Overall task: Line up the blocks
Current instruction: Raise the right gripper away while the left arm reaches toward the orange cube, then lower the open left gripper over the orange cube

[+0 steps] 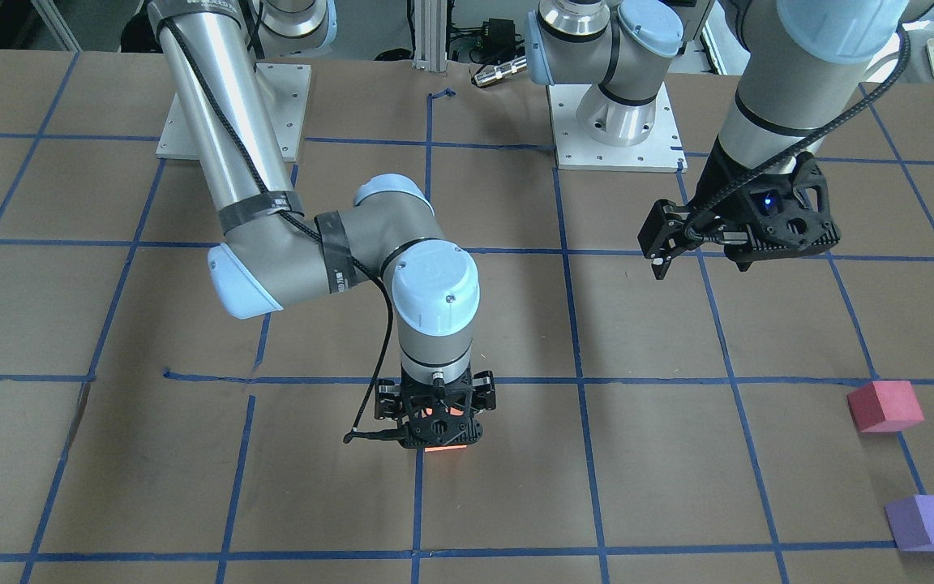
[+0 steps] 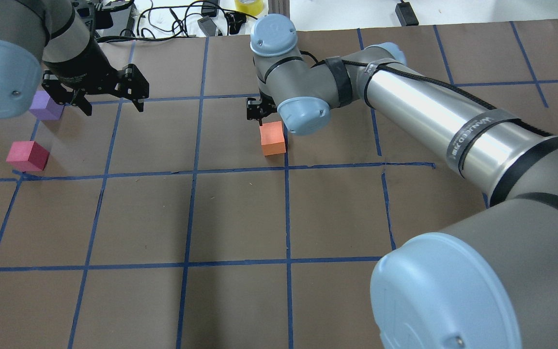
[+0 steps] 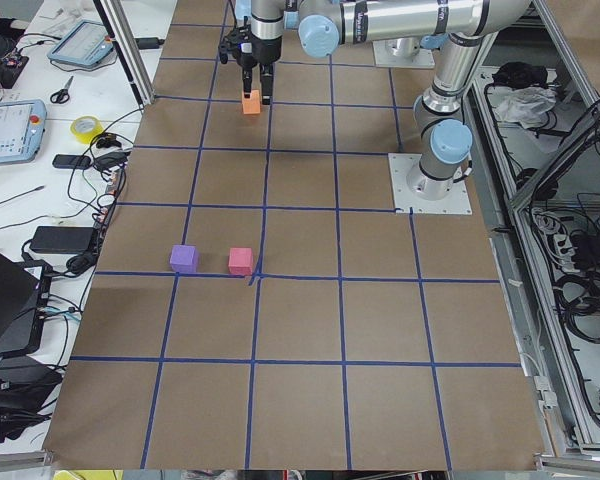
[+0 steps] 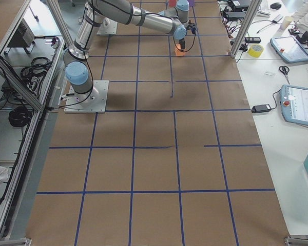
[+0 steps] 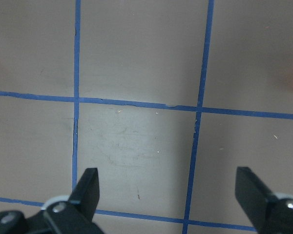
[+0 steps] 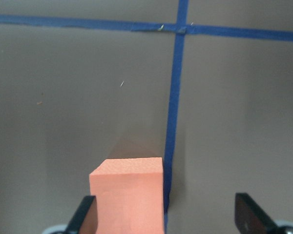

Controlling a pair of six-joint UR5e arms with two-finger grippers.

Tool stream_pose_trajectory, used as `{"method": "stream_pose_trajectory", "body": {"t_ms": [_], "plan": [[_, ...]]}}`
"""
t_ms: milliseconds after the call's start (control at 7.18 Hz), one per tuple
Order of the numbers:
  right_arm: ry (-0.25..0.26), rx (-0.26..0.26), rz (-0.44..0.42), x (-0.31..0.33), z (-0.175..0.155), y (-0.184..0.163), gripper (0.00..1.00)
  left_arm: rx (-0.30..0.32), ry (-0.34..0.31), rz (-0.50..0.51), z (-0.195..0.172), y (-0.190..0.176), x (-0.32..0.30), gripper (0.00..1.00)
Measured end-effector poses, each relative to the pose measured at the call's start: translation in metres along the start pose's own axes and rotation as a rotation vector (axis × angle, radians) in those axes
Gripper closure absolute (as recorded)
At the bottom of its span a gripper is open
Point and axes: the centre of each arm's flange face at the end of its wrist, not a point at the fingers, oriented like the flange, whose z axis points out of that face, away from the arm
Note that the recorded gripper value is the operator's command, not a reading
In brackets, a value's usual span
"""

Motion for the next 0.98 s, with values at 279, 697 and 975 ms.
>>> {"method": "stream_pose_trajectory", "body": {"t_ms": [279,697,975], "plan": [[-0.003,-0.026,0.021,0.073,-0.058,-0.010,0.00,0.057,0.039,0.008,0.013,-0.037,0.009,0.00],[0.033,-0.046,0.071,0.191,-0.190,0.013,0.00,0.099,0.066,0.068,0.049,-0.100,0.072,0.00],[0.042,-0.082,0.090,0.218,-0.263,0.060,0.00,0.098,0.067,0.091,0.089,-0.113,0.135,0.00]]}}
